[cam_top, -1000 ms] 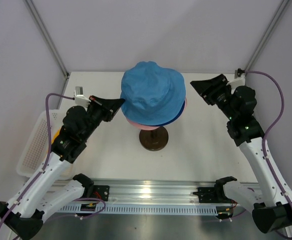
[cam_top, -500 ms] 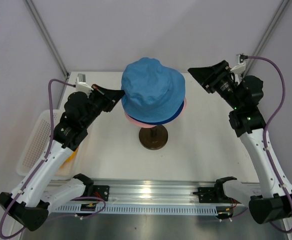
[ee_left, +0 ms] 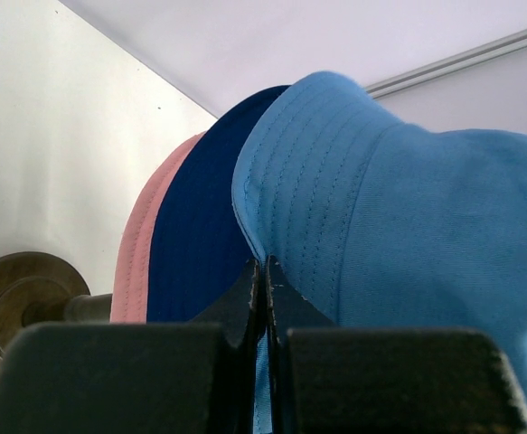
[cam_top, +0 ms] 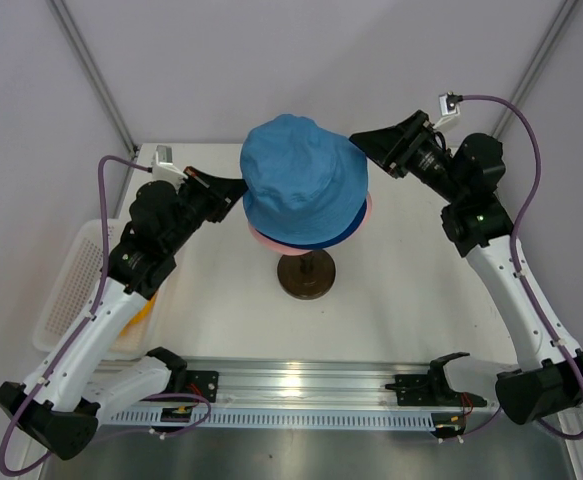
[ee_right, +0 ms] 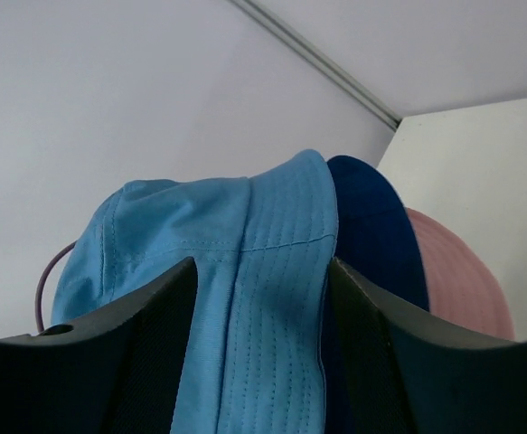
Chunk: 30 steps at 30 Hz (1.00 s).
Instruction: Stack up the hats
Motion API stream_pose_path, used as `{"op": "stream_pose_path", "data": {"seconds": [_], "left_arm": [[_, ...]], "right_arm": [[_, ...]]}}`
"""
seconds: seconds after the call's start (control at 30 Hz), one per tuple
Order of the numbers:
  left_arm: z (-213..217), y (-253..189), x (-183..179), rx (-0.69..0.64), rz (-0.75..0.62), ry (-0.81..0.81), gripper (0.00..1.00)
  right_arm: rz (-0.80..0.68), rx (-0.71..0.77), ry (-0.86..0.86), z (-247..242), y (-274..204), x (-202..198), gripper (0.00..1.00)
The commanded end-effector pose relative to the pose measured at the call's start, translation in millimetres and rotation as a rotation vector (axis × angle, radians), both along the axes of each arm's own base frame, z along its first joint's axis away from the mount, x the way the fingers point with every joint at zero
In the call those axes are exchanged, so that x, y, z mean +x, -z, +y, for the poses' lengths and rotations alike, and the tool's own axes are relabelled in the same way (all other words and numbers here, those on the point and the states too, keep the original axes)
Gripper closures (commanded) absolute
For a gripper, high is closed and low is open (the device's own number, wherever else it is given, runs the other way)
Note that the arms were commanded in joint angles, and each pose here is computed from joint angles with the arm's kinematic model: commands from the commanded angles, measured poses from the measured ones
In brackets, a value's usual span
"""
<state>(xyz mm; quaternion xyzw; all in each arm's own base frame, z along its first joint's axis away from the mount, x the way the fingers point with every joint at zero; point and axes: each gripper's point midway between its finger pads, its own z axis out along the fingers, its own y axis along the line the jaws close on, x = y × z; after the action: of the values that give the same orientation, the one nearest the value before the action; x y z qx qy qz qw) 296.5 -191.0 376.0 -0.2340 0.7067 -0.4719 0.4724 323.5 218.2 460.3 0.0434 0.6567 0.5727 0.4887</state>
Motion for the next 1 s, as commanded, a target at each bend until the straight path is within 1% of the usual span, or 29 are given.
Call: {"op": "stream_pose_path", "data": {"seconds": [0.0, 0.03, 0.07, 0.13, 0.3, 0.37, 0.4, 0.43, 0.47, 0.53, 0.57, 0.6, 0.63, 0.67, 0.77, 0.9, 0.97], "left_arm": [[-2, -20, -1, -0.021, -0.054, 0.022, 0.99], [-2, -22, -1, -0.023, -0.059, 0.02, 0.99], [-2, -22, -1, -0.023, -0.059, 0.022, 0.99], [-1, -25, -1, -0.023, -0.068, 0.014, 0.99], [1, -27, 0, -0.022, -0.081, 0.006, 0.99], [0, -28, 0, -0.025, -0.087, 0.007, 0.99], [-1, -28, 0, -0.027, -0.087, 0.011, 0.99], [-1, -29, 0, -0.029, -0.086, 0.014, 0.99], [-2, -30, 0, -0.03, -0.091, 0.016, 0.99], [-1, -31, 0, -0.031, -0.094, 0.015, 0.99], [-1, -31, 0, -0.031, -0.094, 0.013, 0.99], [0, -32, -1, -0.031, -0.099, 0.01, 0.99], [1, -33, -2, -0.03, -0.101, 0.009, 0.99], [1, -34, -3, -0.029, -0.105, 0.009, 0.99], [5, -35, -5, -0.028, -0.107, 0.001, 0.99], [11, -40, -8, -0.047, -0.113, -0.015, 0.99], [14, -46, -7, -0.08, -0.105, -0.014, 0.99]], "right_arm": [[-0.038, -0.018, -0.044, 13, -16, -6, 0.38], [0.004, -0.029, -0.047, 14, -7, -5, 0.4], [0.014, -0.028, -0.047, 13, -6, -6, 0.45], [0.036, -0.036, -0.044, 11, -2, -11, 0.46], [0.053, -0.08, 0.017, -1, 2, -18, 0.41], [0.046, -0.072, 0.009, -2, 0, -24, 0.41], [0.043, -0.062, 0.001, -1, -3, -26, 0.43], [0.032, -0.059, -0.009, 0, -5, -27, 0.46], [0.036, -0.05, -0.02, 1, -5, -29, 0.53], [0.022, -0.035, -0.018, 1, -8, -29, 0.63], [0.031, -0.031, -0.011, 0, -4, -28, 0.77], [0.032, -0.028, -0.006, 0, -4, -27, 0.83], [0.031, -0.026, -0.008, 0, -3, -27, 0.86], [0.042, -0.021, -0.012, 0, 0, -26, 0.94], [0.051, -0.01, -0.022, 2, 4, -25, 1.0], [0.084, -0.02, 0.029, -2, 18, -14, 1.0], [0.135, -0.03, 0.111, -13, 31, -1, 1.0]]}}
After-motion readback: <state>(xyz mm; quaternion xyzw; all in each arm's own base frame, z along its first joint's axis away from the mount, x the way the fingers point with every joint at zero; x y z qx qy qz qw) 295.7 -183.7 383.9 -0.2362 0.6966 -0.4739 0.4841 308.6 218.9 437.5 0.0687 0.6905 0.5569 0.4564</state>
